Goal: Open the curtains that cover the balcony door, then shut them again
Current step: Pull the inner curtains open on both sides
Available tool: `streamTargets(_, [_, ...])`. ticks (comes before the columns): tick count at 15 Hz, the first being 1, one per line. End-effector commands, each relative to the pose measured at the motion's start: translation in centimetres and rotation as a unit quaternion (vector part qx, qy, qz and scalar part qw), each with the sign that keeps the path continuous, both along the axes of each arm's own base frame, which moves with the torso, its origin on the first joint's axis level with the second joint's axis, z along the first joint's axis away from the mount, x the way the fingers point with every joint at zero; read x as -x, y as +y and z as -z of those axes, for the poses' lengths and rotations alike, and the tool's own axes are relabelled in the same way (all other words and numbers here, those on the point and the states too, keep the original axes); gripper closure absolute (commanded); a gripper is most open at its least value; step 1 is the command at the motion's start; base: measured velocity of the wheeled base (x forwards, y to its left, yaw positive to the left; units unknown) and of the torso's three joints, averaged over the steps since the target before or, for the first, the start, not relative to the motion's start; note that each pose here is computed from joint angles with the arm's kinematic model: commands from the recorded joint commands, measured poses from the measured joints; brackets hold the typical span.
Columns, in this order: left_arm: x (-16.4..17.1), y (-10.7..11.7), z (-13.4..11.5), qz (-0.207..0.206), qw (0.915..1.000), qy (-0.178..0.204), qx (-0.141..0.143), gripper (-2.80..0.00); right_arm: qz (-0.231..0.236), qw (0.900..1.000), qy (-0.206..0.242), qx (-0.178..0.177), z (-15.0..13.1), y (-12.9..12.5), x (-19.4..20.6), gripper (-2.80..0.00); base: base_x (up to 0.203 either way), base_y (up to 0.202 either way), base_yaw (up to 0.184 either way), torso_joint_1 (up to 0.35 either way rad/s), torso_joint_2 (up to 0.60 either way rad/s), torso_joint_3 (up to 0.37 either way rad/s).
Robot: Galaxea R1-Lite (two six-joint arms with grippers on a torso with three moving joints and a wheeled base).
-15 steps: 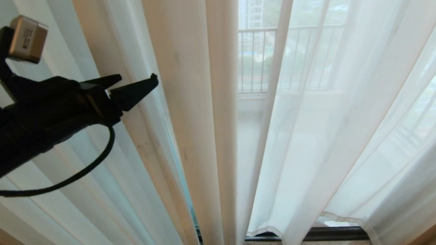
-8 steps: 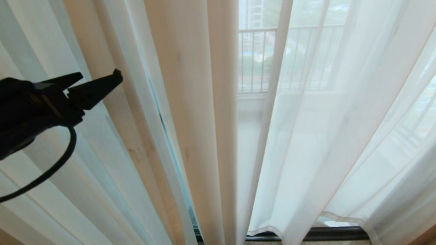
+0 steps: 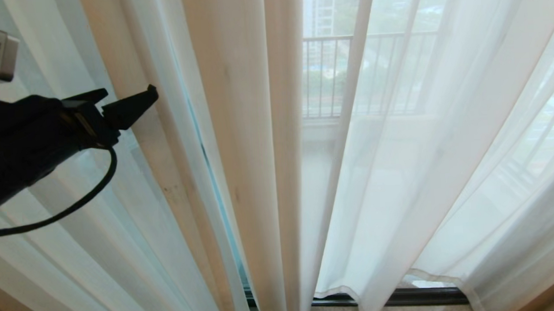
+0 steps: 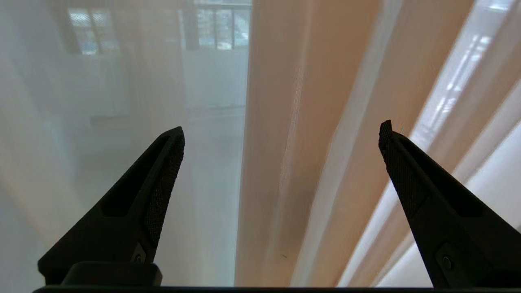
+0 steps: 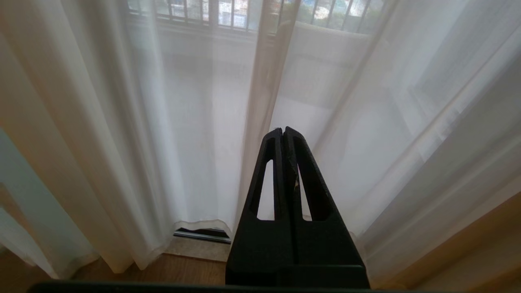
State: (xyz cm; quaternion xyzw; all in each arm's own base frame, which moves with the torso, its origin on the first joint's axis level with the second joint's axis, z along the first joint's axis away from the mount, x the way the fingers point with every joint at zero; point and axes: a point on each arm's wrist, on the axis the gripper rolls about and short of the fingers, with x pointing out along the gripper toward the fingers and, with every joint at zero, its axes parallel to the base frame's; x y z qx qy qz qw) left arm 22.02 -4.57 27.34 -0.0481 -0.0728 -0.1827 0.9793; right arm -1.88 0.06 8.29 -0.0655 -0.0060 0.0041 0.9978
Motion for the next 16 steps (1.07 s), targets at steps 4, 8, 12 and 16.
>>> streamTargets(4, [-4.3,0.2,1.4,-0.023,0.9994,0.002,-0.027,-2.80,-0.001,1.000,0.000,0.001,0.0,0.0,0.0,0.00,0.000,0.000,0.000,0.000,0.00,0.000])
streamTargets(8, [-6.6,0.1,1.9,-0.032,0.9986,-0.019,-0.038,-2.80,-0.001,1.000,0.000,0.001,0.0,0.0,0.0,0.00,0.000,0.000,0.000,0.000,0.00,0.000])
streamTargets(12, [-8.0,0.2,1.4,-0.042,0.9972,-0.053,-0.030,-2.80,-0.001,1.000,0.000,0.001,0.0,0.0,0.0,0.00,0.000,0.000,0.000,0.000,0.00,0.000])
streamTargets(16, [-8.2,0.1,1.6,-0.041,0.9974,-0.052,-0.030,-2.80,-0.001,1.000,0.000,0.001,0.0,0.0,0.0,0.00,0.000,0.000,0.000,0.000,0.00,0.000])
